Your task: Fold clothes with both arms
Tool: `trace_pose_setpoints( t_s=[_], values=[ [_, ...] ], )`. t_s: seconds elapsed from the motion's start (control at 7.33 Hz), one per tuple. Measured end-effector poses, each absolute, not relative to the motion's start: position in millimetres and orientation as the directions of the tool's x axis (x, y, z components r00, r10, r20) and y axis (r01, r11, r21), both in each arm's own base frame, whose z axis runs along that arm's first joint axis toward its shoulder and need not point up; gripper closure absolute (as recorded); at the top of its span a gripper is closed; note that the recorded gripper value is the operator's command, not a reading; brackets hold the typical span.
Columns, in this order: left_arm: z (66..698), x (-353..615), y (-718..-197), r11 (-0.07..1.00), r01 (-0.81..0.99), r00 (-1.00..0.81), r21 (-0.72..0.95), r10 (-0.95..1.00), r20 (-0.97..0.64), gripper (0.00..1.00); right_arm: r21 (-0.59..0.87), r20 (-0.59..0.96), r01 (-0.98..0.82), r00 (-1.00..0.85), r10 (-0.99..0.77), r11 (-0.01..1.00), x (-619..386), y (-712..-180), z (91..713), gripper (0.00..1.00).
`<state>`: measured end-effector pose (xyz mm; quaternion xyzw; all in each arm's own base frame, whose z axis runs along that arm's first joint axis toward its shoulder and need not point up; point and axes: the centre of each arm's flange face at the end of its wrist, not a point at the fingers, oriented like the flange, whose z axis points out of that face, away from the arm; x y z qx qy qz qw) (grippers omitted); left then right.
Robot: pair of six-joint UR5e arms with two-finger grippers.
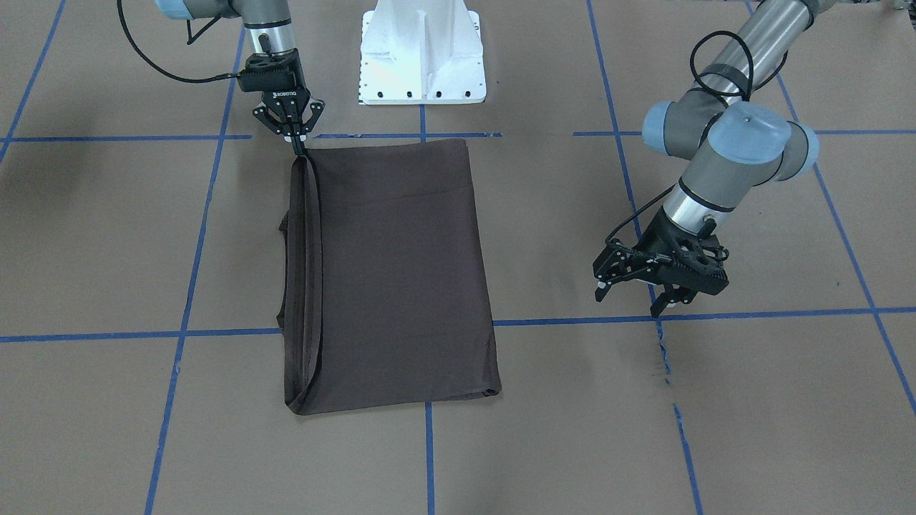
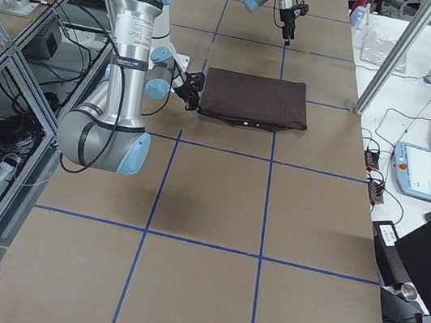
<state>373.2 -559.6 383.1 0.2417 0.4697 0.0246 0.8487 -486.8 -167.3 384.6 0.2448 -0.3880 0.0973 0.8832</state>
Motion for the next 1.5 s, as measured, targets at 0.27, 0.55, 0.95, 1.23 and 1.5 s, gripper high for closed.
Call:
trace_pose_setpoints(
  t_s=[0.27,0.55,0.95,1.23,1.5],
  values=[
    [383.4,373.6,-559.3,0.882,0.185,0.558,0.433,0.269,-0.785,0.00,0.357,0.734,-0.364,0.679,-0.017,0.860,-487.6,-160.9,387.5,0.00],
    [382.3,373.7,-559.1,0.882,0.185,0.557,0.434,0.270,-0.786,0.00,0.355,0.741,-0.349,0.671,-0.033,0.868,-484.3,-163.9,377.8,0.00],
    [382.2,375.6,-557.8,0.883,0.182,0.555,0.433,0.271,-0.787,0.00,0.417,0.689,-0.236,0.712,-0.136,0.878,-492.4,-206.3,364.6,0.00],
    [382.8,377.7,-556.6,0.884,0.178,0.554,0.431,0.272,-0.787,0.00,0.443,0.620,-0.136,0.760,-0.193,0.886,-501.2,-227.3,371.0,0.00],
    [383.3,378.8,-556.8,0.885,0.175,0.555,0.431,0.273,-0.786,0.00,0.436,0.545,-0.058,0.811,-0.213,0.898,-510.5,-239.3,360.7,0.00]
  ],
)
